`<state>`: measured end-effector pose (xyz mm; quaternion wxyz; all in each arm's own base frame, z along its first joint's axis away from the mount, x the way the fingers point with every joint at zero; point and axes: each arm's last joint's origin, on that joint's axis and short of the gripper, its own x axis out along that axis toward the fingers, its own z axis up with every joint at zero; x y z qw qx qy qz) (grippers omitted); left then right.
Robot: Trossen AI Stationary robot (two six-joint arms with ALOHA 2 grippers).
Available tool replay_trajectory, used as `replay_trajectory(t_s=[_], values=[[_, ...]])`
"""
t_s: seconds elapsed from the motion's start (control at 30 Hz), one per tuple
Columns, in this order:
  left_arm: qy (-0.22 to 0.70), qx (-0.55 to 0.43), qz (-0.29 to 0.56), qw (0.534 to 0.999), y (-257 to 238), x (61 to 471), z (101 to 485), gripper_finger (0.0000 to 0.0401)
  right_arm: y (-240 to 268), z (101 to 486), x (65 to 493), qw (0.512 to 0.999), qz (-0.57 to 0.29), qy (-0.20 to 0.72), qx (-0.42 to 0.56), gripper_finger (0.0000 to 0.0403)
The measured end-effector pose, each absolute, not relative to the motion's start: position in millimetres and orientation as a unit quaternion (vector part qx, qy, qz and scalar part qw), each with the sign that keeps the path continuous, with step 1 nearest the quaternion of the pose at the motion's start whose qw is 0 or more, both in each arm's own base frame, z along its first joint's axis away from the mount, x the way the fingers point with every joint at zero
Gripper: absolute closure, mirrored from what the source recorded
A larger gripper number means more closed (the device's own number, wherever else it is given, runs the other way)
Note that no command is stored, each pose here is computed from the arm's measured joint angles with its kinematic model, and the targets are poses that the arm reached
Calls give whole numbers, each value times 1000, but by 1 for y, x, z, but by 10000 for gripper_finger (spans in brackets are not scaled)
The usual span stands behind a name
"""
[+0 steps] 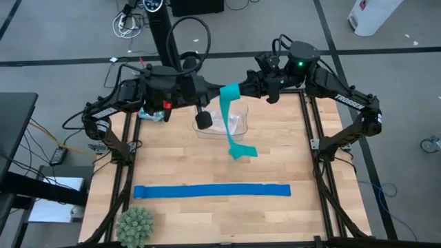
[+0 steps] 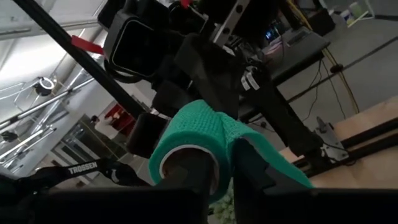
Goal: Roll bandage
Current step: Roll the green bandage
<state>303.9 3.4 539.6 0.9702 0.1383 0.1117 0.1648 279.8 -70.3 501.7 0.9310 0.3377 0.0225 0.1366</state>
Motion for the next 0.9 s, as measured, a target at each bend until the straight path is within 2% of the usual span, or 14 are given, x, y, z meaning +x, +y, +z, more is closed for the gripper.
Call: replay_trajectory(t_s=[0.27, 0.6, 0.9], values=[[101, 93, 170, 976, 4, 296, 544, 385, -78, 517, 250, 942, 129, -7, 311, 300], [29, 5, 134, 991, 17, 284, 562, 385, -73, 509, 253, 980, 60, 2, 187, 297], [3, -47, 105, 993, 26, 284, 567, 385, -63, 504, 264, 990, 58, 10, 125, 297]])
